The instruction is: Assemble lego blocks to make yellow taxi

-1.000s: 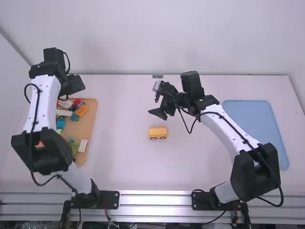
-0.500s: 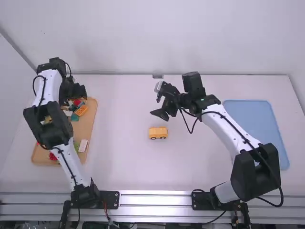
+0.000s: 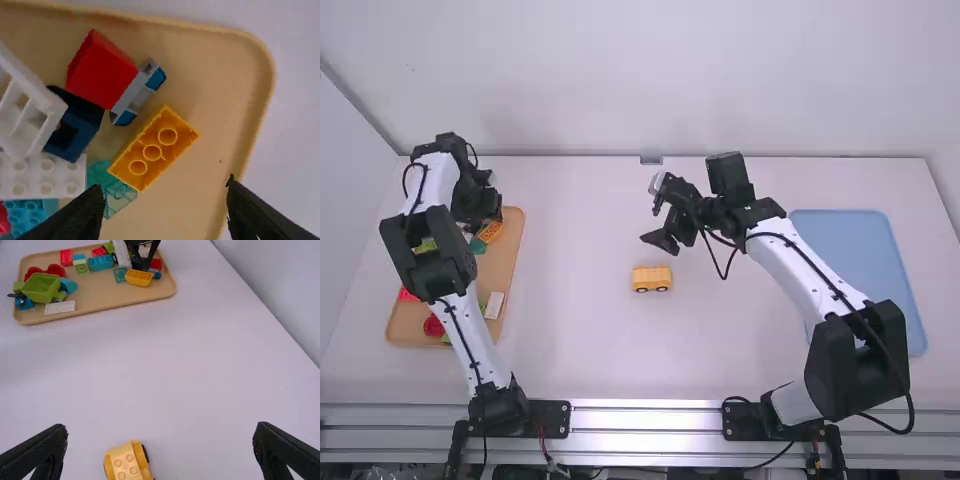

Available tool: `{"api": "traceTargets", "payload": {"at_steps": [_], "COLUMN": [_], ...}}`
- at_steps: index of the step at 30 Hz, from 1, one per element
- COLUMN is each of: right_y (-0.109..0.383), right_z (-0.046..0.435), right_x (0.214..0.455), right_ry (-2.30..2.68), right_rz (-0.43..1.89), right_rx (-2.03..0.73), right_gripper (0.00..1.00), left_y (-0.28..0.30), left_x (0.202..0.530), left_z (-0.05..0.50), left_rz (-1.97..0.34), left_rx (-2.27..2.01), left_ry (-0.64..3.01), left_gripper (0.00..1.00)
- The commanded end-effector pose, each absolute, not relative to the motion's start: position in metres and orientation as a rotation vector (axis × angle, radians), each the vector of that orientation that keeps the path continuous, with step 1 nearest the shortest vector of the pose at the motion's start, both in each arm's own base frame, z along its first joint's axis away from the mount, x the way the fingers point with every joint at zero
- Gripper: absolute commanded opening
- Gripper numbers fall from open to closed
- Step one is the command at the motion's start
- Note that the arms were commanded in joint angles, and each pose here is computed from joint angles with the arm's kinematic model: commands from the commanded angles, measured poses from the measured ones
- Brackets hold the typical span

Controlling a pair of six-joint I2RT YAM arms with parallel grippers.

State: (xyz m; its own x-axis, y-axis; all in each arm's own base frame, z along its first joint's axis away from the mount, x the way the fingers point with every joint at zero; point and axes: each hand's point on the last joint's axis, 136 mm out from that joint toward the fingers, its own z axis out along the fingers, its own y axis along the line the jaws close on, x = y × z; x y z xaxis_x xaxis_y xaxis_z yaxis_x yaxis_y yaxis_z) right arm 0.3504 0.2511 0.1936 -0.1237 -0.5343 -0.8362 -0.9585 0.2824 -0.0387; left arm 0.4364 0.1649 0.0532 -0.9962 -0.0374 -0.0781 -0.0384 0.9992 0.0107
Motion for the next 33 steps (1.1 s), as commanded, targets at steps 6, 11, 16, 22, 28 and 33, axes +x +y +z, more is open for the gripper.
{"api": "traceTargets", "payload": {"at_steps": [6,11,16,22,28,33], "right_y": [0.252,0.243,0.232,0.223,0.223,0.224], "right_z": [0.201,0.202,0.203,0.202,0.201,0.201], "right_x": [0.359,0.365,0.372,0.377,0.377,0.377], "right_ry": [1.763,1.773,1.797,1.826,1.822,1.821], "right_rz": [0.654,0.639,0.634,0.631,0.627,0.624], "right_rx": [-1.354,-1.328,-1.287,-1.252,-1.259,-1.262], "right_gripper": [0.99,0.99,0.99,0.99,0.99,0.99], "left_y": [0.16,0.161,0.164,0.167,0.168,0.17], "left_x": [0.424,0.426,0.423,0.419,0.412,0.414], "left_z": [0.045,0.045,0.044,0.031,0.024,0.012], "left_rz": [0.005,0.006,-0.003,-0.08,-0.154,-0.124], "left_rx": [0.898,1.095,0.976,0.831,0.788,0.793], "left_ry": [2.988,2.915,2.956,2.967,2.962,2.951], "left_gripper": [0.65,0.63,0.61,0.55,0.52,0.51]}}
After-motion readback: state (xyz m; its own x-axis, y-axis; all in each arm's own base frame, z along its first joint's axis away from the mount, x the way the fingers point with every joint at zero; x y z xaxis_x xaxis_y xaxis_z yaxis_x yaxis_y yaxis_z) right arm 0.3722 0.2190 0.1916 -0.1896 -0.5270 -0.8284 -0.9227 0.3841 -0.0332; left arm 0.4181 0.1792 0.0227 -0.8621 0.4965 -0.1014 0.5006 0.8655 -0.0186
